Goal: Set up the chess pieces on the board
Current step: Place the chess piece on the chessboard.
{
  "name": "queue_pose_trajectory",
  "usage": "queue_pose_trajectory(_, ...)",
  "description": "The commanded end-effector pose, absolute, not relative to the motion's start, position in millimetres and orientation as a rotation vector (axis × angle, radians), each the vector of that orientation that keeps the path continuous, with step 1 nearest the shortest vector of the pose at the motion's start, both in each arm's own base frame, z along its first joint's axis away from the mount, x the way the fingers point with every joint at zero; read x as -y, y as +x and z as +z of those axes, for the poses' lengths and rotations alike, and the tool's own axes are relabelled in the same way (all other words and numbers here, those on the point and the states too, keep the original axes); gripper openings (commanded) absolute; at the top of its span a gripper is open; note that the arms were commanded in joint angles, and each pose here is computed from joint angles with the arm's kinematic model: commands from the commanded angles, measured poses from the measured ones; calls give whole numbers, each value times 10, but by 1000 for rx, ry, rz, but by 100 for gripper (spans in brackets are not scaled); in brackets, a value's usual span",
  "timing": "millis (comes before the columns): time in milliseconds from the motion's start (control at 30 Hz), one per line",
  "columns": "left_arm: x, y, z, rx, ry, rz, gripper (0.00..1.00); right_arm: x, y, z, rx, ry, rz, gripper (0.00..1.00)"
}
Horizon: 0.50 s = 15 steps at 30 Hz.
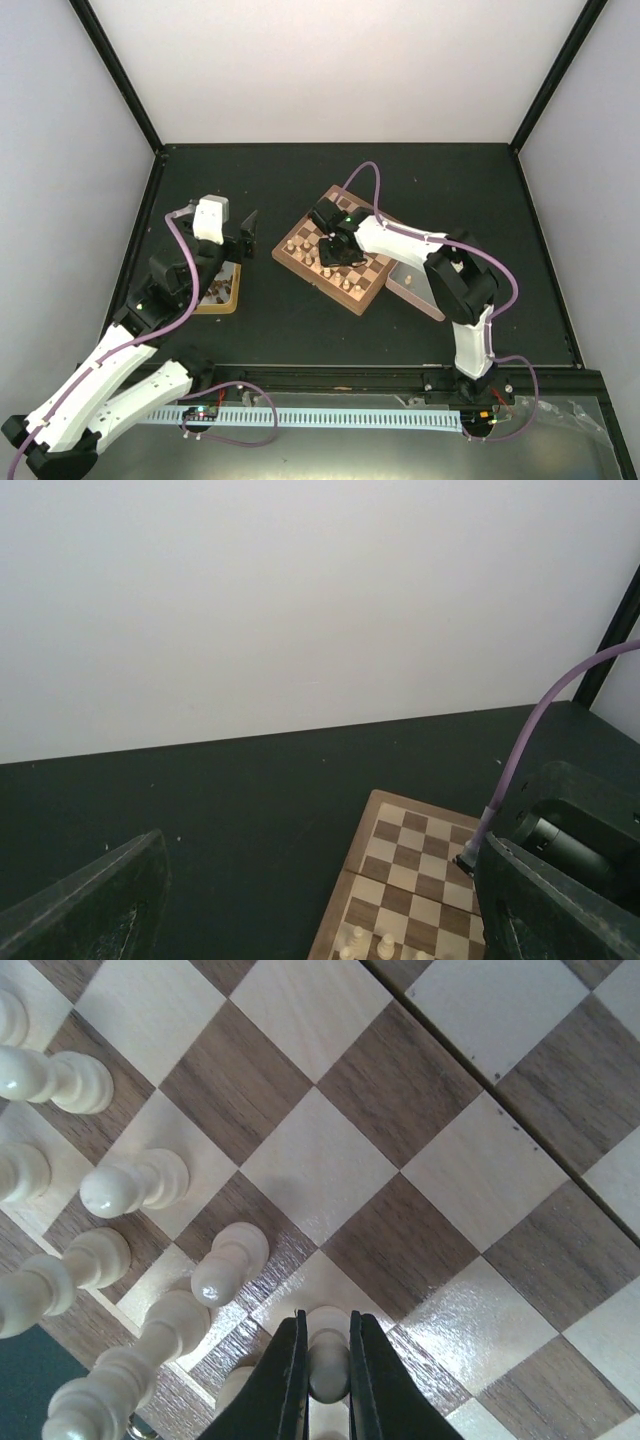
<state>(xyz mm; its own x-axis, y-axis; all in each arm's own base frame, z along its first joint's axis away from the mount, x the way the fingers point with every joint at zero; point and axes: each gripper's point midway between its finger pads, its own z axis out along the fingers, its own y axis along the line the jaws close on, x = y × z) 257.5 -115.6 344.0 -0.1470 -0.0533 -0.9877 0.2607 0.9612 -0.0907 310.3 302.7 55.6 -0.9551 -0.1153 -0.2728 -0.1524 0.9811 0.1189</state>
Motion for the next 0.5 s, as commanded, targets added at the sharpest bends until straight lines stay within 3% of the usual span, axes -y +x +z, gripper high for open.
queue_pose_trajectory(0,1124,2593,3446,-1692,153,-250,85,-3038,3162,545,-2846,-187,169,5)
queue_pose_trajectory(233,1133,2599,3441,-1694,157,-249,85,-3020,3172,580,-2838,-171,161,17)
queue_pose_trajectory(467,1133,2603,3433,-1697,156,-248,86,-3086,3214,826,-2793,-156,231,21)
